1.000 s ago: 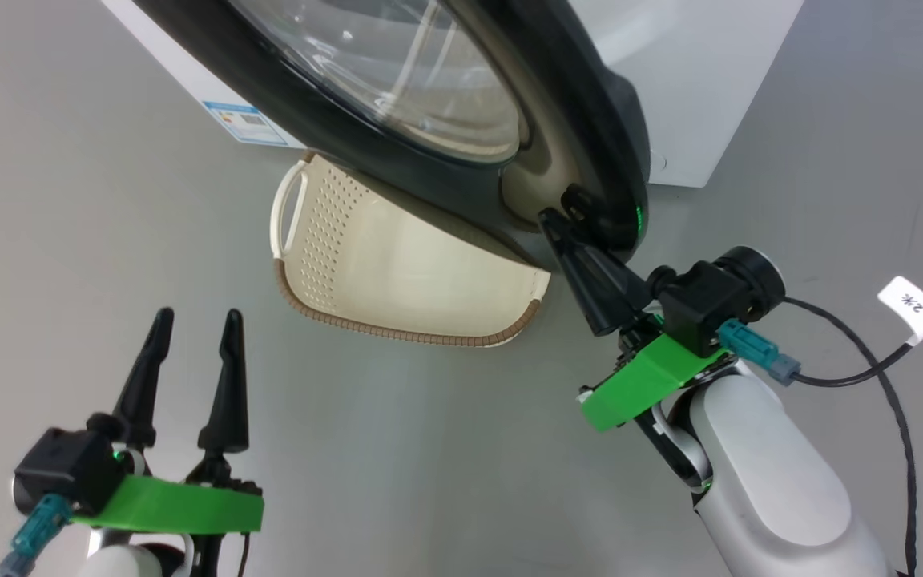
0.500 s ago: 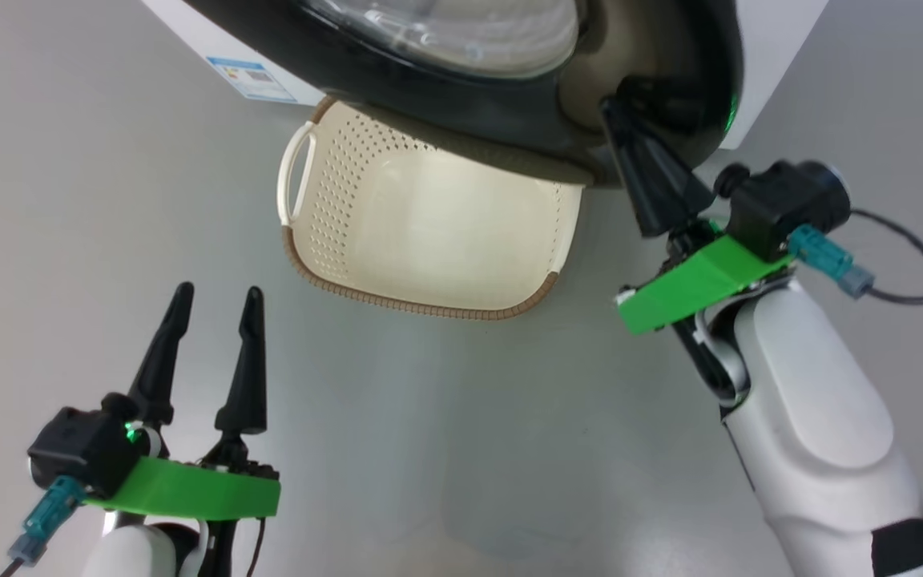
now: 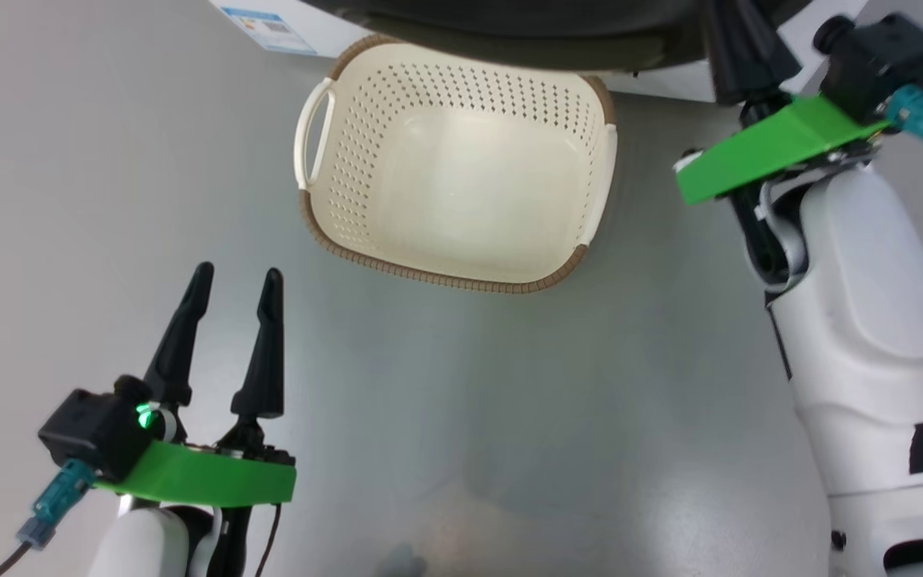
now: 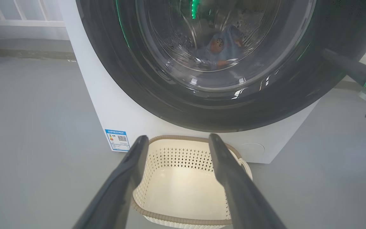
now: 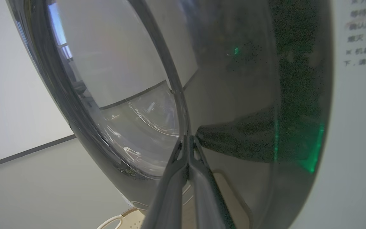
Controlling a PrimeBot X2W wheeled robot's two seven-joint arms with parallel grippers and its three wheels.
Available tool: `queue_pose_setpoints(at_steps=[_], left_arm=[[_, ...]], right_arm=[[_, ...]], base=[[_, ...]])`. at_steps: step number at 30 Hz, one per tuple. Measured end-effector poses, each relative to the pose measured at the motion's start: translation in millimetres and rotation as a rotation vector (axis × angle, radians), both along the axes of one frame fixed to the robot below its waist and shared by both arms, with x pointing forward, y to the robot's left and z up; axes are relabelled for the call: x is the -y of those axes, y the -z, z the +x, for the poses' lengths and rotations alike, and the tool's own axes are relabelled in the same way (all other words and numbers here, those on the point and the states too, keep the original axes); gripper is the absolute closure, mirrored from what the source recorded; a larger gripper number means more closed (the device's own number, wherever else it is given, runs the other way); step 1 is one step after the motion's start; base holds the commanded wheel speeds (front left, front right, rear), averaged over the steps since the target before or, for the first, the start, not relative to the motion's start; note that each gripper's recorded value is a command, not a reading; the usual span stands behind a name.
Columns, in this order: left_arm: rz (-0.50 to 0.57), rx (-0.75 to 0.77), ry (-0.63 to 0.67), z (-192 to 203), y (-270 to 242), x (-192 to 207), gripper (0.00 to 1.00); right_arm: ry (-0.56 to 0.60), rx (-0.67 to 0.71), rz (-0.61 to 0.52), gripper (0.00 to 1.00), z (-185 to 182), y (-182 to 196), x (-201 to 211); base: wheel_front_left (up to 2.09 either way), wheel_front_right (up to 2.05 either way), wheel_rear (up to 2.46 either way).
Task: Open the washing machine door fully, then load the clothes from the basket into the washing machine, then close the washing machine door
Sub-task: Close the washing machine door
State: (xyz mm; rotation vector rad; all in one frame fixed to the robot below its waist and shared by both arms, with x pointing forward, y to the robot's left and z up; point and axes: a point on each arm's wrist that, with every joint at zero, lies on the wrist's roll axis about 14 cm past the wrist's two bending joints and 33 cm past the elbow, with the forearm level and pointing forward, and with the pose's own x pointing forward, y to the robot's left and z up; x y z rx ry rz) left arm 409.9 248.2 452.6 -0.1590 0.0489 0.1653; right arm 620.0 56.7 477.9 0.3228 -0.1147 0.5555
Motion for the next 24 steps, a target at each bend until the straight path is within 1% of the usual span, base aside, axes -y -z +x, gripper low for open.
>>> queue_pose_setpoints(at_steps=[5,9,15,24], left_arm=[[-0.006,-0.006,0.013,7,4,3,0.00],[-0.010,-0.009,0.023,12,7,7,0.00],[-0.008,-0.020,0.018,11,10,5,0.00],[-0.018,0.001,0.034,15,5,10,0.00]], right_arm=[[0.053,-0.021,0.024,1.00,23,6,10],[0.074,-0.023,0.013,1.00,36,10,12],[0.059,-0.029,0.001,1.00,40,14,3],[0.041,-0.007,-0.002,1.00,36,0,3]], base=[[0.00,0.00,0.00],[0.00,0.00,0.00],[0.00,0.00,0.00],[0.00,0.00,0.00]])
